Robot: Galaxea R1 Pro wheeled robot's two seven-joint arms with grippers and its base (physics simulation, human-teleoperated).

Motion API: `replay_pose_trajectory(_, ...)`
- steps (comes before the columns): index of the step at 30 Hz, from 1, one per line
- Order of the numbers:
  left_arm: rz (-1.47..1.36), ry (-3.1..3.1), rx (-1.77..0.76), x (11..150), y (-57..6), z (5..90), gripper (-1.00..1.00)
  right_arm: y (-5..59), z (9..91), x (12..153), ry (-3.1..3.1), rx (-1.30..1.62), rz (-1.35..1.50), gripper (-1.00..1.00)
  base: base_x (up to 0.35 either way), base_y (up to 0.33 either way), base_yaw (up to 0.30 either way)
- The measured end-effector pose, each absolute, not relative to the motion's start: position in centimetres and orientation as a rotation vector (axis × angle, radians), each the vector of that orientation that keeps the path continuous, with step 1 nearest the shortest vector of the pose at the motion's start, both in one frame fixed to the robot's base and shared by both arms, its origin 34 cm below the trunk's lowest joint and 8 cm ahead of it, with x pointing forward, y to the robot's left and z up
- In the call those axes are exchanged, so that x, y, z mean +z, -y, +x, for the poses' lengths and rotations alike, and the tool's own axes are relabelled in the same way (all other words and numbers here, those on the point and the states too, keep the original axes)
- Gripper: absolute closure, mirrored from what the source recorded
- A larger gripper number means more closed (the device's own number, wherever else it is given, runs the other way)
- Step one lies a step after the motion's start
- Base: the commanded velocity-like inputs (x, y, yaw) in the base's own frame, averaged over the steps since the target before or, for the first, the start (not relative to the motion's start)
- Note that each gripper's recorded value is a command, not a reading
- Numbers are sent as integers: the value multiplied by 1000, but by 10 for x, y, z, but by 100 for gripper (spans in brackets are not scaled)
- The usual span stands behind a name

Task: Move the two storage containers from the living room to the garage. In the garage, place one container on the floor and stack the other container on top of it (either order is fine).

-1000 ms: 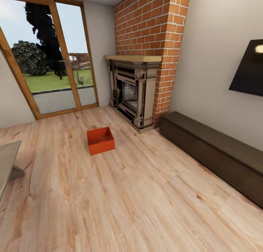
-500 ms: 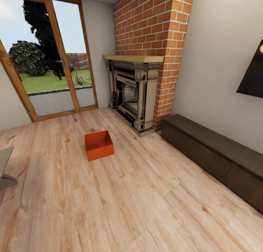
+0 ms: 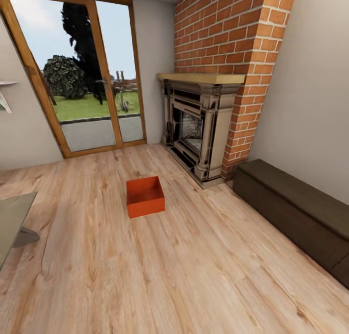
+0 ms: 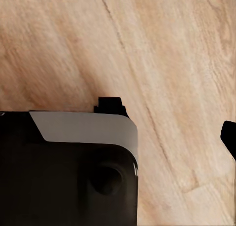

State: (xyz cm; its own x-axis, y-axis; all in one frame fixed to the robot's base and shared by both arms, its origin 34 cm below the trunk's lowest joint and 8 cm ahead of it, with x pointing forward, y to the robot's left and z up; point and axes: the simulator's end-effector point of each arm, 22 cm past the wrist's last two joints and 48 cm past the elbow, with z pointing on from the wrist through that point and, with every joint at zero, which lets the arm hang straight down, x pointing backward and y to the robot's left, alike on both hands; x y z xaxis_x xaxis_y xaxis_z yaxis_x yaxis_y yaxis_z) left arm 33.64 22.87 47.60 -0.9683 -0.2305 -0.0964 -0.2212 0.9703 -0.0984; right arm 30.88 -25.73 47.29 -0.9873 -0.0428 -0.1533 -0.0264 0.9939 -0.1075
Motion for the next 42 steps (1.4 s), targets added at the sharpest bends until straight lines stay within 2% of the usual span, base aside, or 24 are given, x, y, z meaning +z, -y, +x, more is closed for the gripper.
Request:
replay_pose_trajectory(32,-346,-3012,-132,476,-229,337,-100,257,308,473,-2983,-157,-55,-100,322,0,3)
replay_pose_trajectory(42,-346,-3012,-132,476,-229,336,-100,257,308,473,-2983,-158,-53,-100,322,0,215)
